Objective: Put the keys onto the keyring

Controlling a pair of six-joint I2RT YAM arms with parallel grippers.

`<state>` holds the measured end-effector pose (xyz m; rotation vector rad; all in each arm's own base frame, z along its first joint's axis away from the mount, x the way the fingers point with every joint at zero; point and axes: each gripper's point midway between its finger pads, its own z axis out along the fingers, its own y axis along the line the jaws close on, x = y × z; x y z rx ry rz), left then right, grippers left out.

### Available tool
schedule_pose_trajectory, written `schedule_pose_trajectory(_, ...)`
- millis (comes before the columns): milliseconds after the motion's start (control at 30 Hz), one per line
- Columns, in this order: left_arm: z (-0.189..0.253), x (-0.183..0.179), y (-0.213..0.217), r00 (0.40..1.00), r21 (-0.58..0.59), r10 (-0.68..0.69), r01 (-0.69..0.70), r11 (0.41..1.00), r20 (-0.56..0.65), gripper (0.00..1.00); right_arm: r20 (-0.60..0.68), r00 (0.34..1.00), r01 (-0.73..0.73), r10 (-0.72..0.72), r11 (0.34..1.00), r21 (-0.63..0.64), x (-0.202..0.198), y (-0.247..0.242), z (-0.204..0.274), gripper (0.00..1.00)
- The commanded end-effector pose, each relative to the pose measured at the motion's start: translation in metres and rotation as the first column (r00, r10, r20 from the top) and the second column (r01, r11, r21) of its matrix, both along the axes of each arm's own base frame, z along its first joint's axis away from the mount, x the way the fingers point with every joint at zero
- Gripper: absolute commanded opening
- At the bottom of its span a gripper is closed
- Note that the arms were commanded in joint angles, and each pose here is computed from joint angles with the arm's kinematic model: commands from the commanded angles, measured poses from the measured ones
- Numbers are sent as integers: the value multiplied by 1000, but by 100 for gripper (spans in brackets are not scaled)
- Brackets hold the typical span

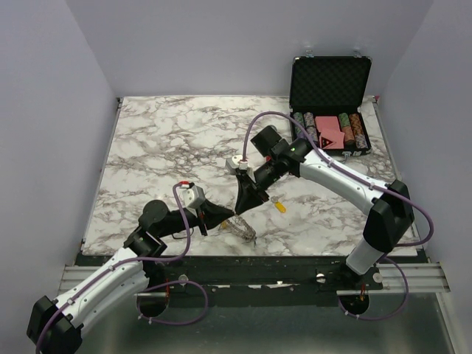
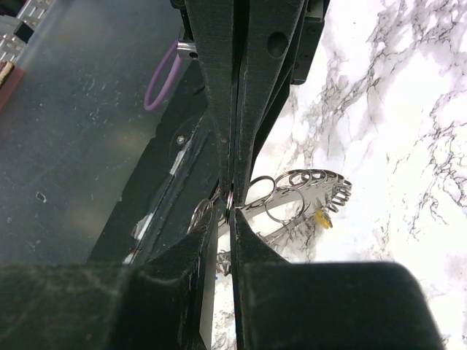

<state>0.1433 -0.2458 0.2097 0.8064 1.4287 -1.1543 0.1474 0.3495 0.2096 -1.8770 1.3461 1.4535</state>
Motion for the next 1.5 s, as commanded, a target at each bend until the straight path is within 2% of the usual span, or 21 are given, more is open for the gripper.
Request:
schedule_pose_trajectory(0, 23, 7, 1, 999, -44, 39, -38, 998, 27, 0, 9, 1000, -7, 7, 1000, -7, -1, 7, 3, 18)
schedule_pose_trajectory(100, 22, 7, 2, 999, -45, 46, -45, 998, 18, 0, 11, 1000, -2, 2, 1000, -14, -1, 8, 3, 15)
schedule_pose_trajectory(167, 23, 7, 2, 999, -44, 48, -47, 998, 17, 0, 6, 1000, 0, 0, 1000, -18, -1, 9, 1, 10)
schedule_pose_trajectory(233, 23, 8, 2, 999, -43, 53, -53, 998, 5, 0, 3, 1000, 1, -1, 1000, -20, -1, 10, 2, 0)
schedule_pose_trajectory(433, 27, 7, 6, 998, -78, 70, -69, 995, 5, 0, -20, 1000, 16, -16, 1000, -16, -1, 13, 8, 0)
schedule_pose_trajectory(533, 31, 5, 11, 996, -128, 93, -90, 988, 16, 18, -22, 1000, 13, -13, 1000, 4, -3, 12, 13, 0)
schedule_pose_trajectory(633, 34, 3, 15, 994, -158, 102, -96, 983, 29, 31, -41, 999, 10, -9, 1000, 29, -4, 13, 20, 0)
schedule_pose_trajectory(733, 36, 0, 16, 995, -174, 96, -88, 981, 34, 37, -66, 998, 4, -1, 999, 44, -5, 13, 25, 0)
schedule_pose_trajectory(1100, 30, -1, 13, 997, -165, 75, -72, 984, 17, 31, -135, 991, 8, 4, 996, 88, -2, 10, 35, 0)
schedule_pose_trajectory(1467, 28, -4, 8, 999, -158, 41, -39, 987, 9, 25, -150, 989, 11, 5, 995, 103, 0, 9, 38, 0)
